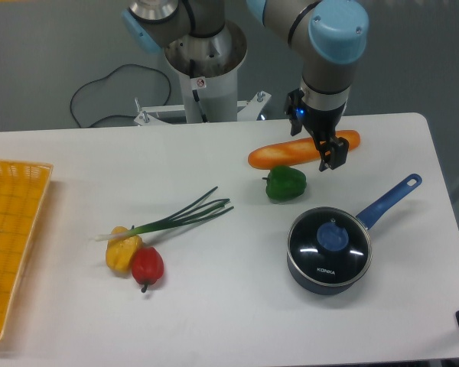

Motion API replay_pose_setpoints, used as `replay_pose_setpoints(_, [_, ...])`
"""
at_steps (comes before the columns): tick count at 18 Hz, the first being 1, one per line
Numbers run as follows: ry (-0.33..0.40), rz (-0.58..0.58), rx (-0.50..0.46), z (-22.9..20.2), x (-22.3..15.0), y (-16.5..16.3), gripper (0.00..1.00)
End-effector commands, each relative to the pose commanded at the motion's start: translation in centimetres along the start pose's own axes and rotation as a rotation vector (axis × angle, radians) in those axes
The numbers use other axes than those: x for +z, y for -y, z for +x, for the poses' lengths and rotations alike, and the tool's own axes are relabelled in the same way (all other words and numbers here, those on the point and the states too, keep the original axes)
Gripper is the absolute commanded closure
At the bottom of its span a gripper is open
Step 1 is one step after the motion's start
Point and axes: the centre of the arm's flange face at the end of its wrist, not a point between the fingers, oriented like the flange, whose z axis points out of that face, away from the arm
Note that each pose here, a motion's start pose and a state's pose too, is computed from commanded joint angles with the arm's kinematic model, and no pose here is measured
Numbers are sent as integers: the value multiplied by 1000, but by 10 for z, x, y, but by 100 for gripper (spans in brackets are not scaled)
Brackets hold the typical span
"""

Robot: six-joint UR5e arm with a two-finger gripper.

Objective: Open the lid
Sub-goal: 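Move the open gripper over the saucepan lid's blue knob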

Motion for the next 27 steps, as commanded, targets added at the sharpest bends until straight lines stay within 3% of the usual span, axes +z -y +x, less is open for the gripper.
replay_pose_setpoints(3, [39, -9, -3, -18, 14, -3, 0])
replay_pose_setpoints(9, [41, -10, -24, -49, 24, -4, 0])
replay_pose_setpoints(15, [36, -24, -215, -71, 39, 5, 0])
replay_pose_setpoints(27, [9, 47, -426, -95, 80, 23, 0])
